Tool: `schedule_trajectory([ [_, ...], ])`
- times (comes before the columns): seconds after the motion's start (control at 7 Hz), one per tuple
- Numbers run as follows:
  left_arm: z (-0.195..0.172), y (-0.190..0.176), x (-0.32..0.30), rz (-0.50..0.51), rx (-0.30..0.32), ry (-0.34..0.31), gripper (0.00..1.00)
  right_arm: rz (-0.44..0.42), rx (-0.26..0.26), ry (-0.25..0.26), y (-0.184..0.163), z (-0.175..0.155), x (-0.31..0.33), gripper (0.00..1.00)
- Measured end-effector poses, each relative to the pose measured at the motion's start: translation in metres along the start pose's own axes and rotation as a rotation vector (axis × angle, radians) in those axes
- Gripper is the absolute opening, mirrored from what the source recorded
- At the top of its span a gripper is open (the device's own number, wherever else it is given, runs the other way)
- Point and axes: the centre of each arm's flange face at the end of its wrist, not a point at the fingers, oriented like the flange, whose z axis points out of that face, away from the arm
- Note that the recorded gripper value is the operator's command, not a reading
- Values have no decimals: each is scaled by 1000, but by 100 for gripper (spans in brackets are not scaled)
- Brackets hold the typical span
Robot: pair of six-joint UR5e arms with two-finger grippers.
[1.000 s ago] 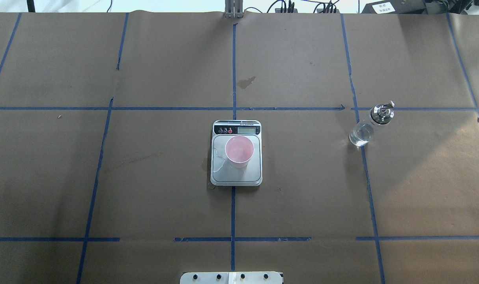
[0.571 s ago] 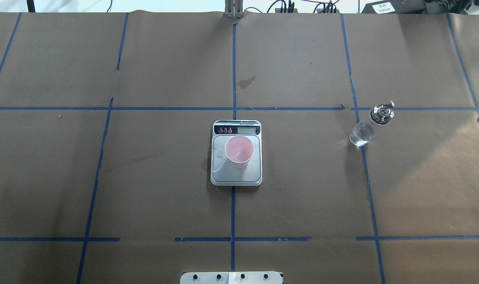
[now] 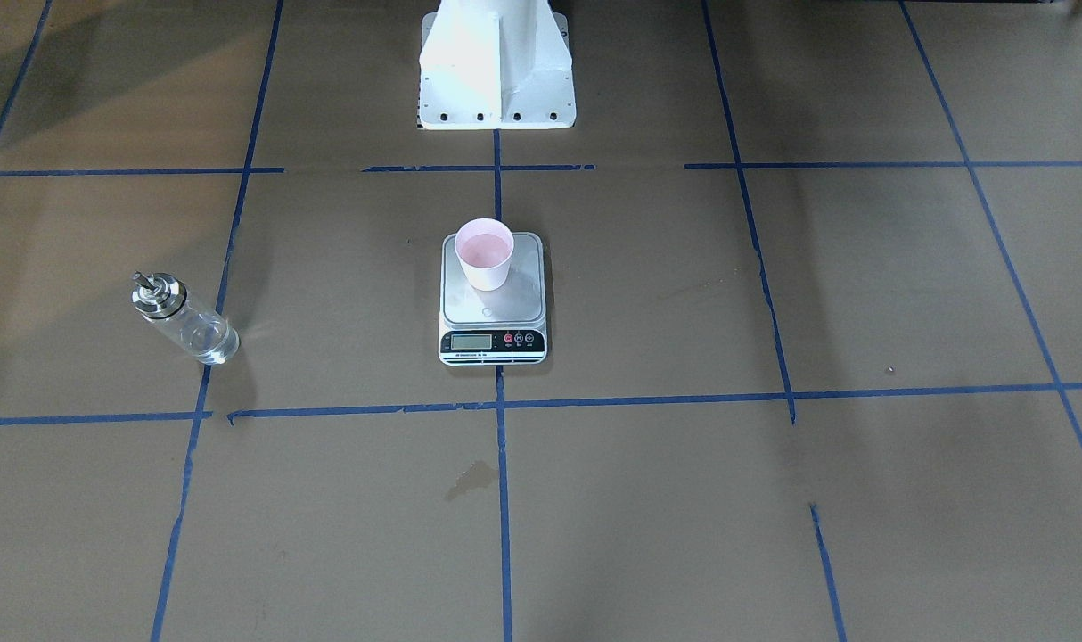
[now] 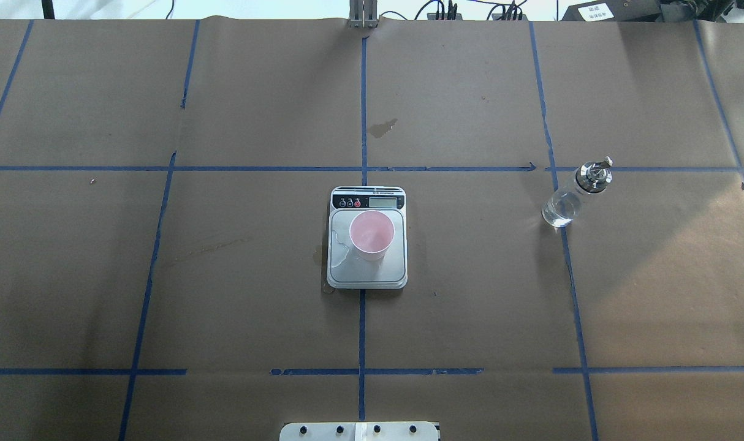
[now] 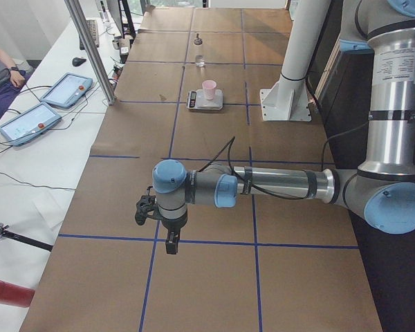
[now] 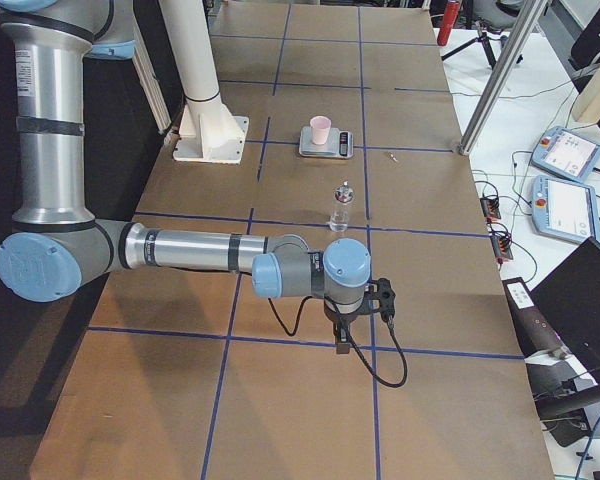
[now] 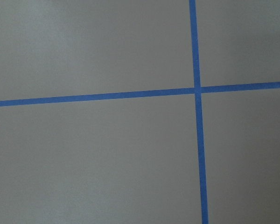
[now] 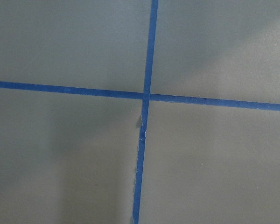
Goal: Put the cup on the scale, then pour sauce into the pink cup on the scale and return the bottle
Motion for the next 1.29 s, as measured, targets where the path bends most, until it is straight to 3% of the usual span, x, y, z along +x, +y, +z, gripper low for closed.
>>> schedule_trajectory([
  [0.57,-1,-1,1,3,3,1,100,44,-1,1,0,1,1,100],
  [1.29,-1,-1,7,2,3,65,100,49,3,1,0,0,0,100],
])
